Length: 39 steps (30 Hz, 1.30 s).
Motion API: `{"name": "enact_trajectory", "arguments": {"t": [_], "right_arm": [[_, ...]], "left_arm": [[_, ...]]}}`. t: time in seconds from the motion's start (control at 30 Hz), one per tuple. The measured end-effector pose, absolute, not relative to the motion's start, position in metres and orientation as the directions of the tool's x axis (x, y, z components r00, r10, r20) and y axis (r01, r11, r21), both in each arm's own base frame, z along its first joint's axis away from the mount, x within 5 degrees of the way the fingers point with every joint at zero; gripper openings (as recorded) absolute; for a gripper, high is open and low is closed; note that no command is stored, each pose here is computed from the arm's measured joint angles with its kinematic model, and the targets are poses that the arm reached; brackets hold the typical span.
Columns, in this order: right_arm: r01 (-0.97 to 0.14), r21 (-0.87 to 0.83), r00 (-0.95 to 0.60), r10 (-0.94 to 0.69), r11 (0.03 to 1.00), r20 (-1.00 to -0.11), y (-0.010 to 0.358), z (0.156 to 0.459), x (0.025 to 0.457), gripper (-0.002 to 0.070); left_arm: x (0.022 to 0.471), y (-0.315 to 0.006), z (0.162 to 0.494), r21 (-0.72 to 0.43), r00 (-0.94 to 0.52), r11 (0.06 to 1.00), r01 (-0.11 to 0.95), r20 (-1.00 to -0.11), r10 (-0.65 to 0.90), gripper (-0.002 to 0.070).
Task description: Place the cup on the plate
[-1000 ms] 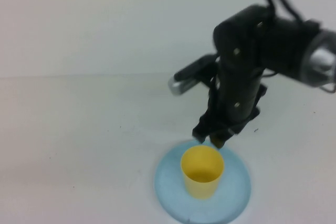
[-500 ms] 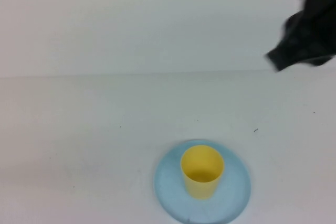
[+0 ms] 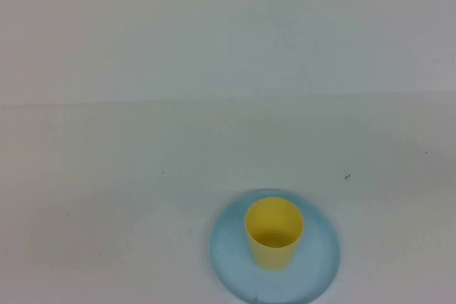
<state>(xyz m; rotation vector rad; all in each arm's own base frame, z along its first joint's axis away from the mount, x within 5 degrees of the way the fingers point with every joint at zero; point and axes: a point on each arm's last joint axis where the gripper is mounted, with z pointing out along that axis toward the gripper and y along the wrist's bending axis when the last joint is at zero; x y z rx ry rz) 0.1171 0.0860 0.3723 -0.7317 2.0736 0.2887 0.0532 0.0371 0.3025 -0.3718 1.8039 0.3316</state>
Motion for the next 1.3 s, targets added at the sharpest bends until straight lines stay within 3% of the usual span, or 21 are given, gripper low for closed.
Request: {"name": "enact_trajectory", "arguments": {"t": [0.27,0.4,0.53,0.67,0.83,1.07,1.3], "right_arm": [[-0.605,-0.110,-0.454,-0.455,0.789,-0.766,0.052,0.313,0.078,0.0001],[-0.605,-0.110,-0.509,-0.489,0.789,-0.709,0.045,0.301,0.070,0.0001],[-0.605,-0.110,-0.511,-0.490,0.789,-0.706,0.045,0.300,0.070,0.0001],[-0.591,-0.065,-0.483,-0.417,0.804,-0.770,0.049,0.302,0.072,0.0001],[-0.561,-0.036,-0.311,-0.250,0.827,-0.917,0.051,0.298,0.077,0.0001],[-0.261,-0.029,-0.131,-0.065,0.965,-0.989,0.020,0.268,0.077,0.0001],[-0.007,-0.028,-0.163,-0.028,1.000,-0.986,0.000,0.220,0.069,0.0001]], "left_arm": [[0.037,0.036,0.312,-0.033,-0.093,0.886,-0.462,-0.992,-0.086,0.0000],[0.026,0.032,0.313,-0.076,-0.001,0.900,-0.430,-0.996,-0.084,0.0000],[0.019,0.028,0.304,-0.115,0.077,0.909,-0.400,-0.993,-0.091,0.0000],[0.022,0.025,0.287,-0.108,0.099,0.924,-0.366,-0.992,-0.077,0.0000],[0.033,0.023,0.266,-0.087,0.070,0.940,-0.330,-0.995,-0.067,0.0000],[0.043,0.019,0.246,-0.062,0.067,0.961,-0.271,-0.997,-0.046,0.0000],[0.047,0.018,0.234,-0.001,0.044,0.965,-0.261,-0.999,0.011,0.0000]]}}
